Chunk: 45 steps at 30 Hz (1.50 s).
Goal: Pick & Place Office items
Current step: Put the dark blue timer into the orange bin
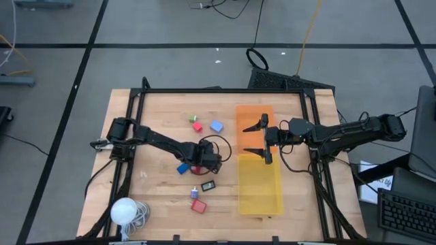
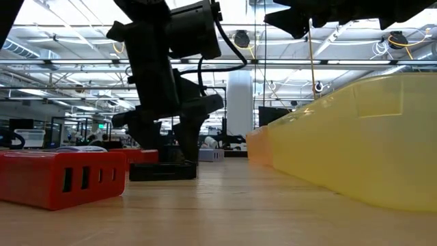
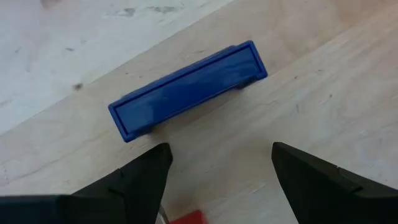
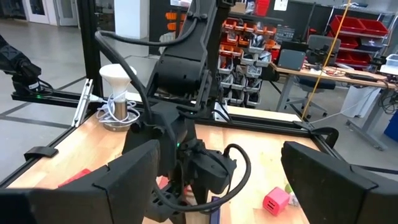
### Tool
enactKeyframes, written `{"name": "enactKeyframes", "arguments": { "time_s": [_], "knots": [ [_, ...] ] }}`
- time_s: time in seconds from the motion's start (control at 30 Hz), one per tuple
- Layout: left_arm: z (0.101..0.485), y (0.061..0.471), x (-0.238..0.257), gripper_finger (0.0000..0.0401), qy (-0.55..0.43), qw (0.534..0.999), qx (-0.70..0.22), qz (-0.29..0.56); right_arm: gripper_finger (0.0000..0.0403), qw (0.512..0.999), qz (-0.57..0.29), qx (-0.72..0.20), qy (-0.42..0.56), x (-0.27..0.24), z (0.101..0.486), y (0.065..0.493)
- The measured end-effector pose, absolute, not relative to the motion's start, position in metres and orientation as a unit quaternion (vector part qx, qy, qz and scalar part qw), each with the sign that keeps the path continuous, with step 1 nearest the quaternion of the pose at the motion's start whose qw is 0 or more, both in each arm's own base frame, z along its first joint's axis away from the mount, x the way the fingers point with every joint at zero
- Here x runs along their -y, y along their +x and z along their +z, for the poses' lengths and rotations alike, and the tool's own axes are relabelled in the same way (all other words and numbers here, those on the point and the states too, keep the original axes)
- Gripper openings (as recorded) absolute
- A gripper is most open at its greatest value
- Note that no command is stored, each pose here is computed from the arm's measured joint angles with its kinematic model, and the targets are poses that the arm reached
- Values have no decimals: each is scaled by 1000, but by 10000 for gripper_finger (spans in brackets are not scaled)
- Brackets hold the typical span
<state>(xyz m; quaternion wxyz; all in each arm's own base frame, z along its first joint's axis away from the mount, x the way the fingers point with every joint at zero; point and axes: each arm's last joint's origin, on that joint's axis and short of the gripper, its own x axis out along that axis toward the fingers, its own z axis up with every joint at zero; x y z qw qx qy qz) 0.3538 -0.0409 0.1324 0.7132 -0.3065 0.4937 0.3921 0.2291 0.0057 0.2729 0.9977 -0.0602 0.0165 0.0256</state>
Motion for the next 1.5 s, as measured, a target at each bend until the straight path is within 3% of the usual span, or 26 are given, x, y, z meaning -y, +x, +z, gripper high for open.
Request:
{"name": "enactKeyframes", "arguments": {
  "time_s": [0.23,0.43,0.57,0.73,0.9,1.13,1.5],
  "knots": [
    [140,347,39,292,-213,737,-553,326,322,998,26,-16,-60,-6,273,229],
    [161,326,37,292,-174,710,-589,345,322,998,26,-17,-60,-6,273,229],
    [172,322,34,292,-113,730,-589,328,322,998,26,-18,-60,-6,273,229],
    [172,334,32,292,8,772,-595,221,322,998,26,-17,-63,-6,273,229],
    [160,348,28,292,56,788,-601,116,322,997,26,-17,-64,-6,273,229],
    [147,351,11,289,60,771,-624,109,322,997,26,-20,-63,-6,272,229],
    [146,352,-4,220,-2,773,-613,163,322,998,26,-20,-62,-6,272,229]
  ]
}}
